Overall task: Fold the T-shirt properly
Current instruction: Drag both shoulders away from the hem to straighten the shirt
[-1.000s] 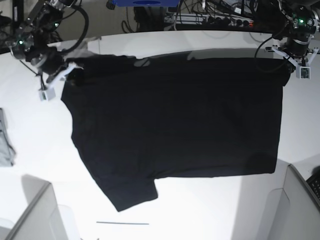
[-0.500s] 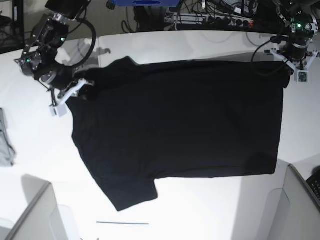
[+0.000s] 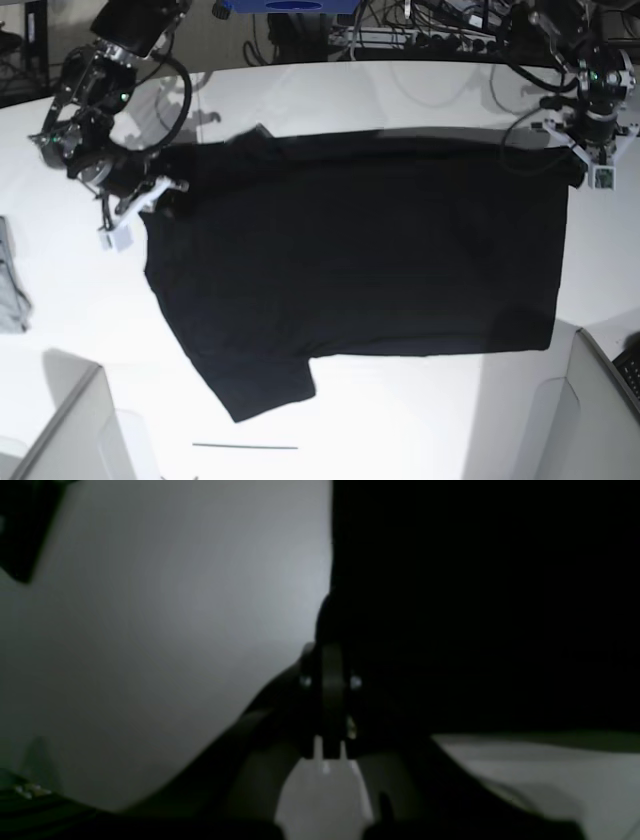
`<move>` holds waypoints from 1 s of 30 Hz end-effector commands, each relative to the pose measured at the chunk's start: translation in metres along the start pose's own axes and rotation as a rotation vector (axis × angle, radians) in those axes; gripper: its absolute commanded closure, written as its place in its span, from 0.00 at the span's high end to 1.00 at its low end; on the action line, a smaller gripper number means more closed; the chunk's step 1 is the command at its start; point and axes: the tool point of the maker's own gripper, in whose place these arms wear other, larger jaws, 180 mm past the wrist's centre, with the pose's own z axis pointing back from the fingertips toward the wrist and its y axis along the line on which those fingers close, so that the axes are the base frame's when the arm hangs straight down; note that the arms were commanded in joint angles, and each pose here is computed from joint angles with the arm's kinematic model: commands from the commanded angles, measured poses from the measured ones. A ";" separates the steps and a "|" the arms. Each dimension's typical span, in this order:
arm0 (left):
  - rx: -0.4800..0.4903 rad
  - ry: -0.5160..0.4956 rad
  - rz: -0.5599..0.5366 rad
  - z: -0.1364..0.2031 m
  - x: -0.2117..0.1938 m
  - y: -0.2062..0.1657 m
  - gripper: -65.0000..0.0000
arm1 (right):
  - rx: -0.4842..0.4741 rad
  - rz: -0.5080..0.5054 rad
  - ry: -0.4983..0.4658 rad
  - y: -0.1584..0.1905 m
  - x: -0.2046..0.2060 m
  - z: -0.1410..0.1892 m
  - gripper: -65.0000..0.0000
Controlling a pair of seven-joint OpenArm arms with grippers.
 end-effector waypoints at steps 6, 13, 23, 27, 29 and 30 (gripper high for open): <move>-0.013 -0.005 -0.054 -0.015 0.013 -0.011 0.00 | 0.027 0.010 -0.054 0.005 0.023 -0.001 0.00; -0.038 -0.004 -0.041 -0.025 0.017 -0.019 0.00 | 0.044 -0.037 -0.057 0.000 0.021 -0.013 0.00; -0.026 -0.008 -0.031 -0.025 0.018 -0.017 0.00 | 0.056 -0.047 -0.061 -0.005 0.036 -0.020 0.00; 0.004 -0.011 -0.002 -0.026 0.019 -0.012 0.00 | 0.074 -0.061 -0.060 -0.004 0.042 -0.026 0.00; 0.004 -0.027 0.003 -0.027 0.027 -0.012 0.00 | 0.081 -0.067 -0.058 -0.003 0.044 -0.029 0.00; 0.004 -0.031 0.005 -0.028 0.029 -0.012 0.00 | 0.084 -0.070 -0.058 -0.003 0.045 -0.030 0.00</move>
